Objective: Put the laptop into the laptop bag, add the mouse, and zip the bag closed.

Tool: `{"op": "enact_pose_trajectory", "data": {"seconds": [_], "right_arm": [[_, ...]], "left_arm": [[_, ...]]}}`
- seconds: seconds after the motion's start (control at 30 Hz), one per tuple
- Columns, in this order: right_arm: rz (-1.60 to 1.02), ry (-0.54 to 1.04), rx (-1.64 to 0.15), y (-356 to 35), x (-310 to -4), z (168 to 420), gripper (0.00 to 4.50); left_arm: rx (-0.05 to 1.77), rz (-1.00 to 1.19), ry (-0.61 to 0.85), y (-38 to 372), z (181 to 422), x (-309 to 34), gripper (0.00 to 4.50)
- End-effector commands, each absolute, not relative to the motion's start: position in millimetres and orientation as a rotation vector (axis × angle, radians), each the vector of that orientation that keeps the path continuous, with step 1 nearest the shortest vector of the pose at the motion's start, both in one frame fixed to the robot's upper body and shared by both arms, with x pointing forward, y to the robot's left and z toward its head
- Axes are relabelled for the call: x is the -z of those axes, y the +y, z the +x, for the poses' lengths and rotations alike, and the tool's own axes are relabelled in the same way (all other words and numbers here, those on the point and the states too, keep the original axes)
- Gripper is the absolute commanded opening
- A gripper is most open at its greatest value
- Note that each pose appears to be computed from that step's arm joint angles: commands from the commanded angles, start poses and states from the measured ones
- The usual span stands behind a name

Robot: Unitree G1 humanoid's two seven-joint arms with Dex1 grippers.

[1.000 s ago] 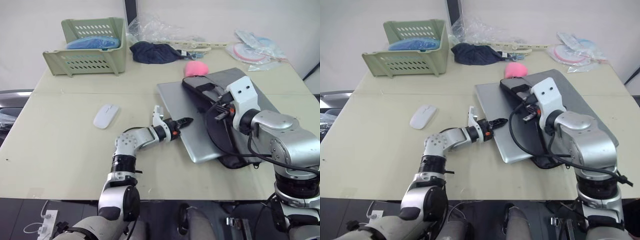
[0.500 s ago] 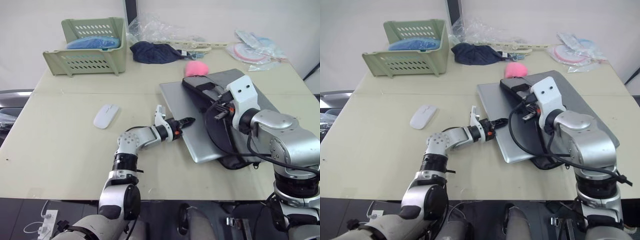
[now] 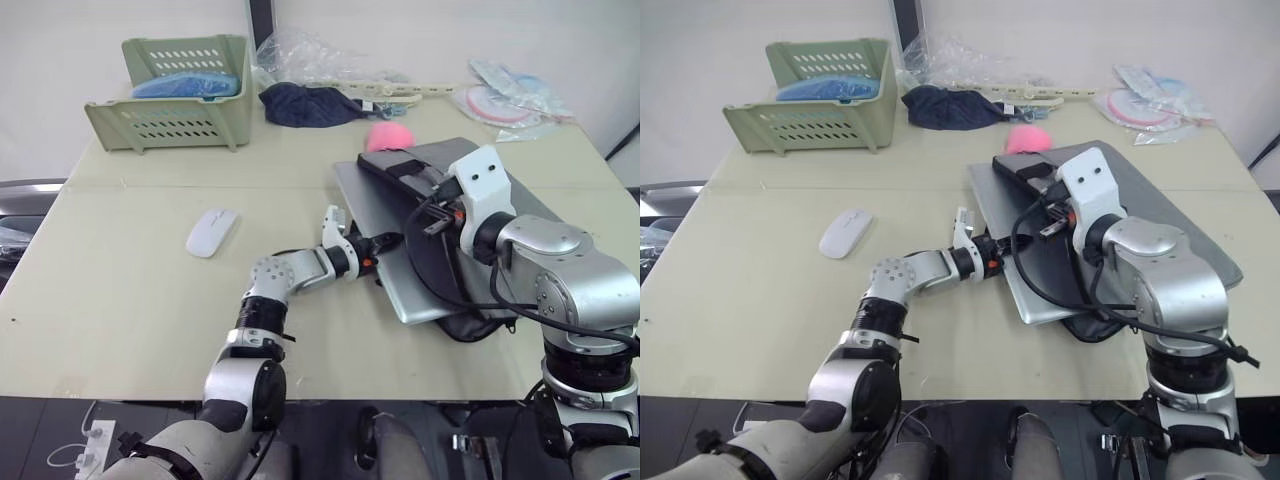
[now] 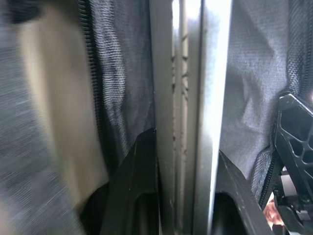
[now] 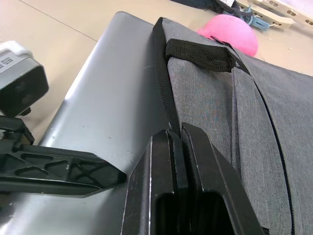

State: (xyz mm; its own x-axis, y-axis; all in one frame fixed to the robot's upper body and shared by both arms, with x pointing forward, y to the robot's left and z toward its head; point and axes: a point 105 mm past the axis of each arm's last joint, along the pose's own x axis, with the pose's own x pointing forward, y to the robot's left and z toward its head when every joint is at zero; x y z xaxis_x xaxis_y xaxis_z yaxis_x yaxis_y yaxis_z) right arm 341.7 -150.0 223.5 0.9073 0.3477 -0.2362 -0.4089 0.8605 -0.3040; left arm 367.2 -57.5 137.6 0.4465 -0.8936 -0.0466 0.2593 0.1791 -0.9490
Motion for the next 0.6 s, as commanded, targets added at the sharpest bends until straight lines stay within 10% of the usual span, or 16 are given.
{"op": "enact_pose_trajectory", "data": {"seconds": [0.03, 0.6], "right_arm": [[-0.377, 0.088, -0.433, -137.4, -243.3, 336.1, 0.09], [-0.36, 0.09, -0.446, -129.9, -243.2, 333.8, 0.09]], "left_arm": [[1.102, -1.127, 0.698, -107.2, 345.2, -169.4, 0.49], [1.021, -1.139, 0.678, -120.3, 359.2, -164.6, 0.49]]}}
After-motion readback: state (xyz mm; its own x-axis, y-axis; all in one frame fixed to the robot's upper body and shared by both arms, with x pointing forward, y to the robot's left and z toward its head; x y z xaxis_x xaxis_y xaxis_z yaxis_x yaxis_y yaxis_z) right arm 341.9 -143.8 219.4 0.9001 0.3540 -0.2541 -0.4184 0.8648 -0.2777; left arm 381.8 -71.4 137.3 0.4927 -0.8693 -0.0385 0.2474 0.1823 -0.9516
